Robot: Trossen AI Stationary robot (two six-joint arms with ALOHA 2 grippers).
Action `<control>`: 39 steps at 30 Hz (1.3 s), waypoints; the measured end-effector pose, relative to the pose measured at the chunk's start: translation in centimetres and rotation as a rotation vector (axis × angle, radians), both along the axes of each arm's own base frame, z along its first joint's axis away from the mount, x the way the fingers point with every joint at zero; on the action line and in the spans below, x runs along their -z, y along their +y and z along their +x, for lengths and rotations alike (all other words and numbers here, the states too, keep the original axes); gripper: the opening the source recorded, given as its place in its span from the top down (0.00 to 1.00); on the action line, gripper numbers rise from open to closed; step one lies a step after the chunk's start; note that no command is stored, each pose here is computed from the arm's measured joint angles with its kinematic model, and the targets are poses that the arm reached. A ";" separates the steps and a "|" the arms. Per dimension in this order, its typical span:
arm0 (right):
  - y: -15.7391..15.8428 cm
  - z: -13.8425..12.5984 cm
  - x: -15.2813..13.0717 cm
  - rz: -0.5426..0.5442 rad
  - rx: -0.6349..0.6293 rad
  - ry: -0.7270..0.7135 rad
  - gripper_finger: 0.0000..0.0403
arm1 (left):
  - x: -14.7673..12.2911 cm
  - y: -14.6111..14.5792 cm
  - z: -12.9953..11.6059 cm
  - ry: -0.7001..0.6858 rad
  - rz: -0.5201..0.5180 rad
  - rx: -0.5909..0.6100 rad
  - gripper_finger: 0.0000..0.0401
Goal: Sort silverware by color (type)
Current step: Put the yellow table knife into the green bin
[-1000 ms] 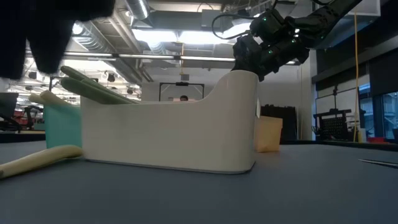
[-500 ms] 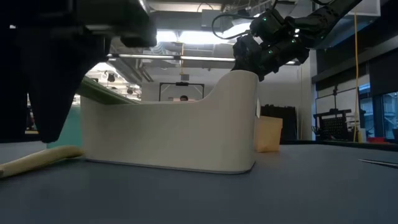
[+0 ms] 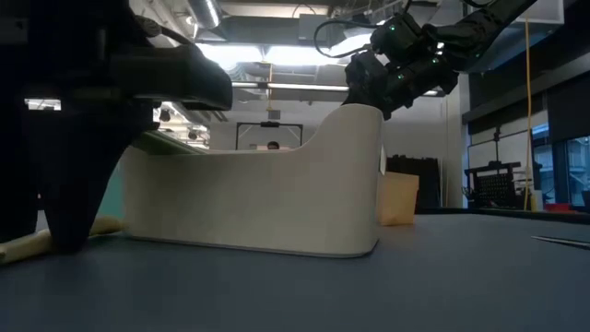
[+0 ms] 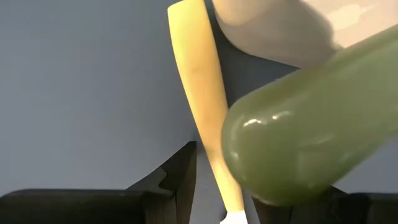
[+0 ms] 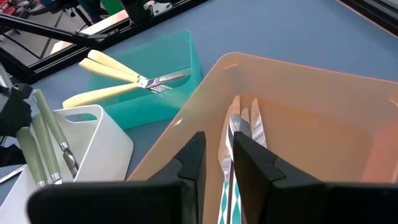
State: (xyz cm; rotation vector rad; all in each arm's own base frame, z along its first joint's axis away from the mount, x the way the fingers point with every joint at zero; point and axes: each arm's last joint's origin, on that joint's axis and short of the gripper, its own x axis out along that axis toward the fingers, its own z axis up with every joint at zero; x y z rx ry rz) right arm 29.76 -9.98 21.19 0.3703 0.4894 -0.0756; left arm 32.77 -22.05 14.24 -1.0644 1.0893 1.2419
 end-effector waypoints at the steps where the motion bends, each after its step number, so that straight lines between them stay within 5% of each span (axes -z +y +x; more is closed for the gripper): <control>1: 0.0 0.0 0.0 0.000 0.000 0.000 0.83 | 0.0 0.0 0.0 0.000 0.000 0.000 0.69; 18: 0.0 0.0 0.0 -0.001 0.000 -0.004 0.83 | 0.0 0.0 -0.1 0.019 -0.018 -0.008 0.87; 39: 0.0 0.0 0.0 -0.002 0.001 -0.004 0.83 | -1.7 -1.1 -2.5 0.102 -0.015 0.050 0.88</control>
